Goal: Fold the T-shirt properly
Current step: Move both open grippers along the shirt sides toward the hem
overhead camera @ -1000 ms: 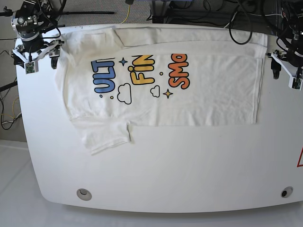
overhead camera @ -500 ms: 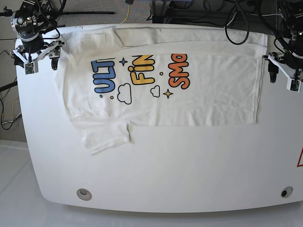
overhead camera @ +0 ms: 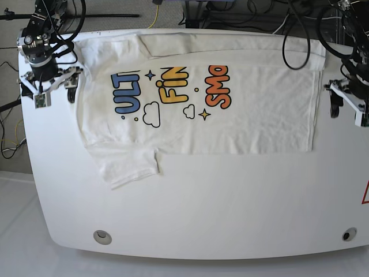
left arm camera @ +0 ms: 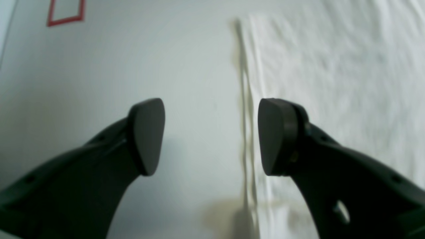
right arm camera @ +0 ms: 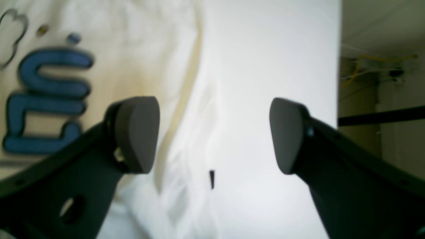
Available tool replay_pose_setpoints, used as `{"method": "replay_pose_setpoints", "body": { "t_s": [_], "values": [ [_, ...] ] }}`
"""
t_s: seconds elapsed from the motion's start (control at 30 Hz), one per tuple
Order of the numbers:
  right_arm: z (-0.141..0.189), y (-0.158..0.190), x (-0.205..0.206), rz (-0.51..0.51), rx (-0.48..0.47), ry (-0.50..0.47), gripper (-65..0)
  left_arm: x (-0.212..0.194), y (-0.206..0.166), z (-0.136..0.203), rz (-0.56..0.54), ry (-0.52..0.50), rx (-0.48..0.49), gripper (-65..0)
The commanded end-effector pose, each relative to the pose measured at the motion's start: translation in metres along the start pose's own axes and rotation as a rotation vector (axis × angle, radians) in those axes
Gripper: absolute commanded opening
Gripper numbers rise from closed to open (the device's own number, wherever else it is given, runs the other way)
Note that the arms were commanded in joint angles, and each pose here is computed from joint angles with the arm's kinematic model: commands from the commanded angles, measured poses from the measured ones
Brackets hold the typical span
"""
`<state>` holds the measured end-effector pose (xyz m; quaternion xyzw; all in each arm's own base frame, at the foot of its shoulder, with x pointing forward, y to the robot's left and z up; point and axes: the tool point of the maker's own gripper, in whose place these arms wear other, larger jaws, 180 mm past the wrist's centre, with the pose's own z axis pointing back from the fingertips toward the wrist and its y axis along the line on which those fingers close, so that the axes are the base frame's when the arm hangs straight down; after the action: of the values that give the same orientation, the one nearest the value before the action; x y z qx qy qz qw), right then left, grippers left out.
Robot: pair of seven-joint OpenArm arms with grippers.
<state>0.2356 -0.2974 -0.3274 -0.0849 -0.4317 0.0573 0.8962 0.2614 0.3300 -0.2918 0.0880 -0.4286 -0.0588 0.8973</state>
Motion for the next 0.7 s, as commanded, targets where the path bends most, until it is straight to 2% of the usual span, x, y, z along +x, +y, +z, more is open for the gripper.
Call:
{"method": "replay_pose_setpoints", "body": {
  "t_s": [0.0, 0.07, 0.13, 0.27, 0.67],
  "values": [
    [-0.005, -0.002, 0.018, 0.013, 0.005, -0.043, -15.5, 0.015, 0.007, -0.006, -0.007, -0.037, 0.003, -24.5],
    [-0.012, -0.002, 0.022, 0.006, 0.008, -0.043, -15.4, 0.019, 0.006, -0.014, -0.003, -0.035, -0.004, -24.6],
    [-0.029, -0.010, 0.033, -0.024, 0.005, -0.039, -15.6, 0.018, 0.000, -0.037, 0.016, -0.004, -0.028, -24.1],
    [-0.044, -0.013, 0.041, -0.049, 0.012, -0.030, -15.6, 0.025, -0.009, -0.052, 0.003, 0.004, -0.053, -24.0],
    [-0.083, 0.004, 0.066, -0.067, 0.089, -0.007, -15.9, 0.044, -0.022, -0.073, -0.005, -0.020, -0.088, -24.2]
  ]
}}
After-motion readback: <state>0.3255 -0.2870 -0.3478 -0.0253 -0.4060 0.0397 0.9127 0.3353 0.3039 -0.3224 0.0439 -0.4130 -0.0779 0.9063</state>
